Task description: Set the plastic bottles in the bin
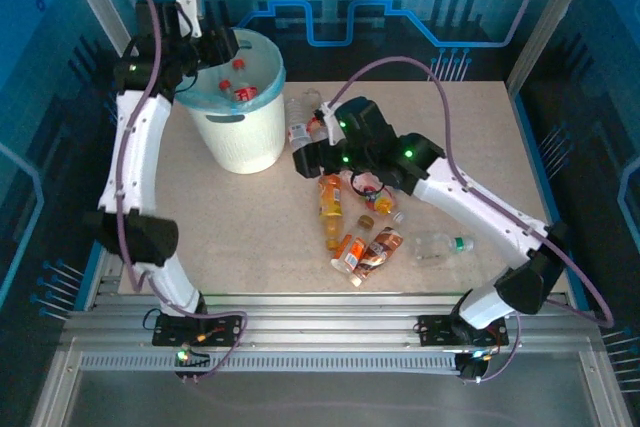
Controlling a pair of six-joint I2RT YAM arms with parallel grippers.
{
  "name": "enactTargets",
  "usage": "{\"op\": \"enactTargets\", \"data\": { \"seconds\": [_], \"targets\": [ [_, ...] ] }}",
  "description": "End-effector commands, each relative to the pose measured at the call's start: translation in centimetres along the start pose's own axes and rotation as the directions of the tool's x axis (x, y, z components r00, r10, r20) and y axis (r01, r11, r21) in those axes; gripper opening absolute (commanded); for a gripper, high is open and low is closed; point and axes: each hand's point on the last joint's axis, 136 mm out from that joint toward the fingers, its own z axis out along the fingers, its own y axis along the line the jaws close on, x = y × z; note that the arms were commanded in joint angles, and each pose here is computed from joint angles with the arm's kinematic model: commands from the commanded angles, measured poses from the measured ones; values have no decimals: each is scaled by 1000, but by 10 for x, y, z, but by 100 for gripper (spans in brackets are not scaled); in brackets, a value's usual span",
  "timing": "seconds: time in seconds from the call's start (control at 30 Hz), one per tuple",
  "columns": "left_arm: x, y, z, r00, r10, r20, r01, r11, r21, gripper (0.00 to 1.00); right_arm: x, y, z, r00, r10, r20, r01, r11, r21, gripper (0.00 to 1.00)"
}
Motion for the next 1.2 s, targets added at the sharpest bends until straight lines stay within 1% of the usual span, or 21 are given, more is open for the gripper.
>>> {"op": "enactTargets", "data": {
  "seconds": [0.0,0.13,0.27,0.37,0.47,0.57,0.7,0.8,0.9,1.17],
  "targets": [
    [18,-38,-30,995,92,28,-94,993,72,53,16,-19,-11,999,-35,-2,35,995,92,80],
    [61,-69,-58,981,192,40,-196,971,137,54,46,-38,-17,999,-23,-37,28,988,149,81],
    [117,-92,-76,969,244,26,-244,941,235,57,87,-54,-14,994,44,-105,-25,983,182,83],
    [157,-102,-85,960,281,0,-269,919,289,59,114,-58,-9,982,105,-159,-75,980,186,85],
    [198,-101,-87,955,292,-53,-260,909,327,61,136,-58,0,972,132,-195,-93,976,198,85],
    [232,-93,-82,964,241,-108,-192,921,339,62,151,-59,15,966,131,-222,-83,973,214,85],
    [276,-78,-74,959,197,-204,-126,941,315,63,165,-64,46,958,100,-269,-38,973,227,85],
    [293,-70,-71,958,166,-236,-94,953,289,64,176,-68,68,945,87,-315,-7,970,244,83],
    [298,-60,-68,960,139,-241,-79,967,243,64,179,-72,86,939,79,-336,13,965,264,83],
    [301,-38,-61,965,109,-238,-79,988,131,66,177,-81,125,921,97,-378,27,950,310,90]
  ]
}}
